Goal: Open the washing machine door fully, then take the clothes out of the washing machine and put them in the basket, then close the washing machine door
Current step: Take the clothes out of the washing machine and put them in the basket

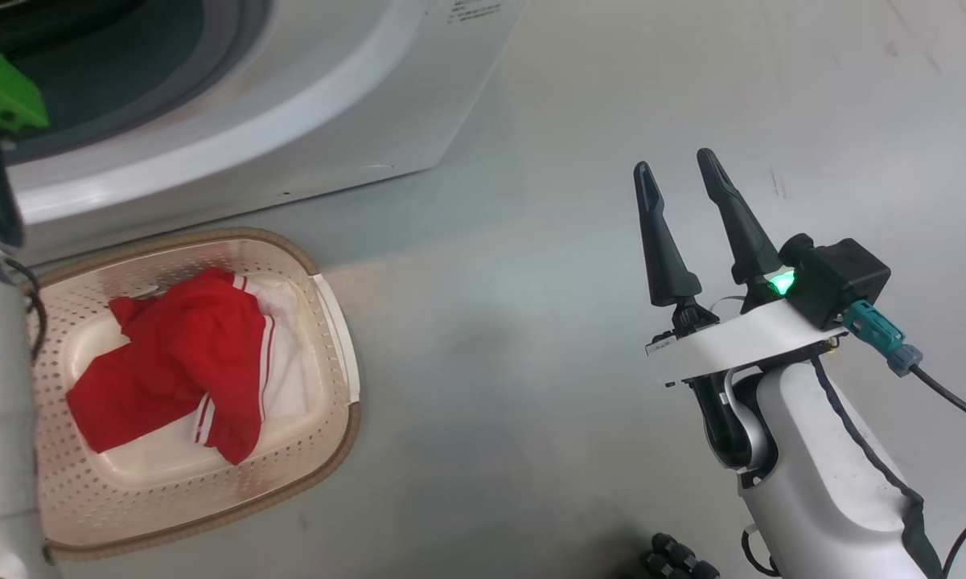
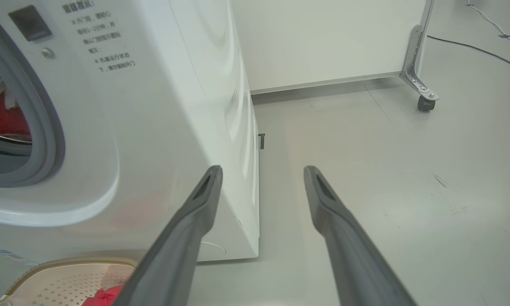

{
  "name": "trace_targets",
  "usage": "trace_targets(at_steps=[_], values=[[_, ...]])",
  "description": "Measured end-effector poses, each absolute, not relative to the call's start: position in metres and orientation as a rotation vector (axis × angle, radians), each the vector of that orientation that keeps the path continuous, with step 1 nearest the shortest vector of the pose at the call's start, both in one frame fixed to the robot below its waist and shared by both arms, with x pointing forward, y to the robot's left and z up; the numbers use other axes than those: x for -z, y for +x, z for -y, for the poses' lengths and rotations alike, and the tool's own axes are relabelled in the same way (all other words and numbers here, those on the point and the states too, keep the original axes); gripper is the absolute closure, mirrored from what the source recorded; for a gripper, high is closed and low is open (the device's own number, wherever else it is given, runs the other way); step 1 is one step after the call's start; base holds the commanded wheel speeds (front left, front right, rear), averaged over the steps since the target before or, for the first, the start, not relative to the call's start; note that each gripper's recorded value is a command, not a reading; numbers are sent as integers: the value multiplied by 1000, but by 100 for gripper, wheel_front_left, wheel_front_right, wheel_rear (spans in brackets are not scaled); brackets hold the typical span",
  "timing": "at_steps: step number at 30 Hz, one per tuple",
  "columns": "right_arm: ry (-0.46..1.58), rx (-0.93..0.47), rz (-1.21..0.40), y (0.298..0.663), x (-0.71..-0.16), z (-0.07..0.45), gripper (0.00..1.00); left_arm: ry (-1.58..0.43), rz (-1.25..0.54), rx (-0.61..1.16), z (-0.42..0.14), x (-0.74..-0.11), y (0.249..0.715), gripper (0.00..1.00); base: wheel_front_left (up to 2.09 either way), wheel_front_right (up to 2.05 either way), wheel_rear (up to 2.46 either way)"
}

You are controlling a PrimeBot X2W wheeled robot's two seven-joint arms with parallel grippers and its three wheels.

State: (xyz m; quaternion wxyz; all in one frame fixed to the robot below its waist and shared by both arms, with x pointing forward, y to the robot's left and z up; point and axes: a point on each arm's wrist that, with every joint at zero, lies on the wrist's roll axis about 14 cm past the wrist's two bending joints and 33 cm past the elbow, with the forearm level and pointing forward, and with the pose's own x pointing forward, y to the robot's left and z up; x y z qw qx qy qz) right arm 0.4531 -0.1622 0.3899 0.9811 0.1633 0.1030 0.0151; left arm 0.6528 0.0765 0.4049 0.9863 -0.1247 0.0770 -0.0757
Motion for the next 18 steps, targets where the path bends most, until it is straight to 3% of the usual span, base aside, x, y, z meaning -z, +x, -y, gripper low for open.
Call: trace_targets(at_steps=[18], values=[[284,-59,-159,444,-413,155,0,-242,7,131,-89,-450,572,100,0,0,0]])
